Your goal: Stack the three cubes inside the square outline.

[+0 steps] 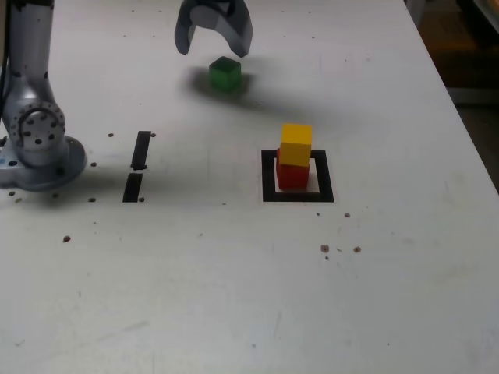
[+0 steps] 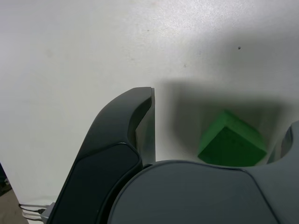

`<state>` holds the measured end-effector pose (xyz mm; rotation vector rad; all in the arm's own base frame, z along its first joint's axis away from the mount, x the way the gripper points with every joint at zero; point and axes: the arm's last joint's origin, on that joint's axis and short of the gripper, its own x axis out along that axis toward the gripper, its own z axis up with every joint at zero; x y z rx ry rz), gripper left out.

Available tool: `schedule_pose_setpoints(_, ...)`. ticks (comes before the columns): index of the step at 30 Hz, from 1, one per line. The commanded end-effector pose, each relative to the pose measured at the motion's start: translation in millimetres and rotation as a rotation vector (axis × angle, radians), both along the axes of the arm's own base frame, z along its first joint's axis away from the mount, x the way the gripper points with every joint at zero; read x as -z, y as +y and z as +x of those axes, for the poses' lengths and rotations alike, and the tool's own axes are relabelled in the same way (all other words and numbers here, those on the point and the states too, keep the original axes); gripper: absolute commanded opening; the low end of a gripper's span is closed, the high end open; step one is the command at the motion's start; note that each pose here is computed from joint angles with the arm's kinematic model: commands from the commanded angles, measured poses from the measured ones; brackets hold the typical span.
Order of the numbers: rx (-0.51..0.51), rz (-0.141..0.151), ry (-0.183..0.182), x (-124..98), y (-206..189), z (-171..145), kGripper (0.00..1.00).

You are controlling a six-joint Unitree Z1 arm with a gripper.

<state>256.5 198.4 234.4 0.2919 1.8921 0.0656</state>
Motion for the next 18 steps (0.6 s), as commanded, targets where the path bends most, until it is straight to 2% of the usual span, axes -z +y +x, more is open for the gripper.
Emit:
schedule_pose_setpoints(1,0.006,-0.025,0.004,9.7,1.1,2.8,0.92)
schedule_pose_setpoints(5,0.032,-0.064,-0.031,19.6,0.6,7.9,0.90)
schedule_pose_setpoints(10,0.041,-0.081,-0.037,24.1,0.6,10.2,0.83)
schedule_pose_setpoints(16,0.044,-0.084,-0.060,24.4,-1.6,9.2,0.50)
schedule_pose_setpoints(18,0.050,-0.090,-0.072,25.9,-4.2,8.3,0.43)
